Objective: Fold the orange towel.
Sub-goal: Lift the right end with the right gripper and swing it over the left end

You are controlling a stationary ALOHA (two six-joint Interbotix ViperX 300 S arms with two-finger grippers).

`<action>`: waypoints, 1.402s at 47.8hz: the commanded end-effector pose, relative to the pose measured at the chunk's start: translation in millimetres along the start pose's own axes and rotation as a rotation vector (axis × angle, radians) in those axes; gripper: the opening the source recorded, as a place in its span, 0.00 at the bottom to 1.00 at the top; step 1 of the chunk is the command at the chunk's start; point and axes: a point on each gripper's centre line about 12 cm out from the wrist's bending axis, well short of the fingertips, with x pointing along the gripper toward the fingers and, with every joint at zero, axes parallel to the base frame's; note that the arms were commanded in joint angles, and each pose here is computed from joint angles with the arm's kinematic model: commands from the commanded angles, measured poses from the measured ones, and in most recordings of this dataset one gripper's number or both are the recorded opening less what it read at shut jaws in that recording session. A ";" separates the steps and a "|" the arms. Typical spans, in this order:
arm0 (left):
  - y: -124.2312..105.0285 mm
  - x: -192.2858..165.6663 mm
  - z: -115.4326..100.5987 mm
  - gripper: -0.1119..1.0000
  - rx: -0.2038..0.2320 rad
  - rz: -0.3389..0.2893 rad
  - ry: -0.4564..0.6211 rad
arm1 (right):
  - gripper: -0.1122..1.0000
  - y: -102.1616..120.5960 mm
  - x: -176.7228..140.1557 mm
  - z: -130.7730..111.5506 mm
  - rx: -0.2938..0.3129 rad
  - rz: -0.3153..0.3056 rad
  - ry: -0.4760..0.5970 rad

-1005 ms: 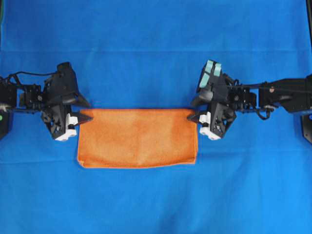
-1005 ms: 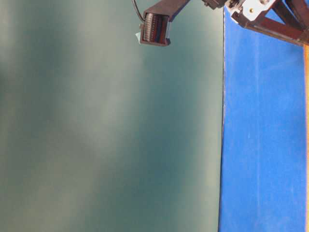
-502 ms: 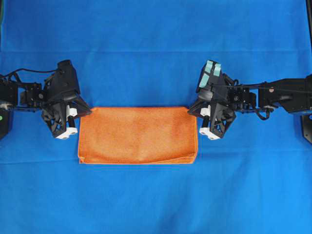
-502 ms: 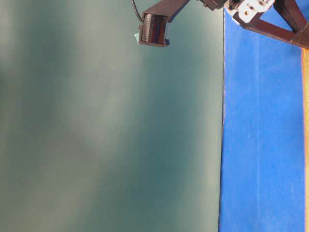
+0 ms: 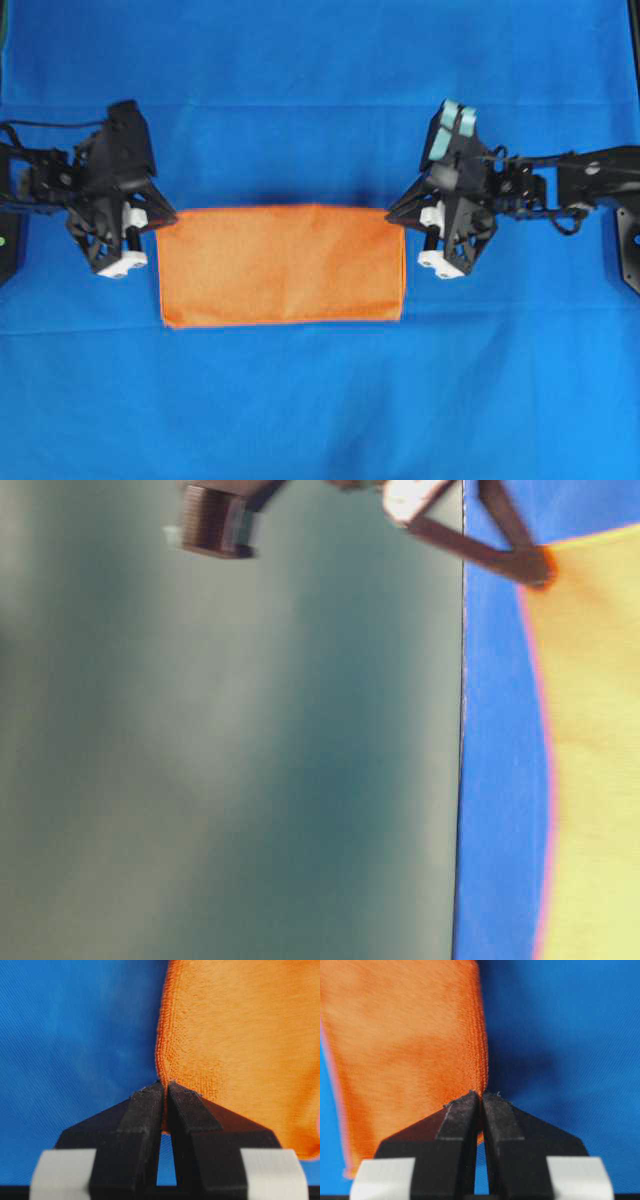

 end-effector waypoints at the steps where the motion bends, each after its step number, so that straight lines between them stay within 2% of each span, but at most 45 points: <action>1: -4.2 -23.6 20.2 0.12 -0.001 -0.019 -0.085 | 0.12 7.7 -22.2 24.1 -0.015 0.020 -0.064; 12: -9.0 -61.2 32.6 0.12 0.006 -0.056 -0.222 | 0.12 12.3 -53.3 40.1 -0.034 0.037 -0.131; 22: -9.2 -60.8 31.8 0.12 0.002 -0.057 -0.221 | 0.12 12.7 -55.9 42.1 -0.054 0.037 -0.144; 28: -11.4 -57.2 33.7 0.12 0.007 -0.063 -0.225 | 0.12 7.1 -54.3 45.3 -0.041 0.024 -0.154; 33: -20.7 -53.6 38.6 0.12 0.030 -0.092 -0.252 | 0.12 -2.7 -52.4 50.1 -0.021 -0.002 -0.161; 44: -52.2 -38.7 52.8 0.12 0.096 -0.177 -0.306 | 0.12 -45.1 -44.9 70.6 0.031 -0.114 -0.185; 53: -80.1 -19.4 71.6 0.12 0.157 -0.227 -0.336 | 0.12 -82.8 -38.6 89.3 0.041 -0.209 -0.198; 60: -102.2 -1.5 90.6 0.12 0.269 -0.239 -0.356 | 0.12 -104.9 -34.3 105.8 0.038 -0.260 -0.214; 67: -115.7 17.5 110.5 0.12 0.343 -0.229 -0.363 | 0.12 -120.7 -27.0 124.5 0.008 -0.296 -0.229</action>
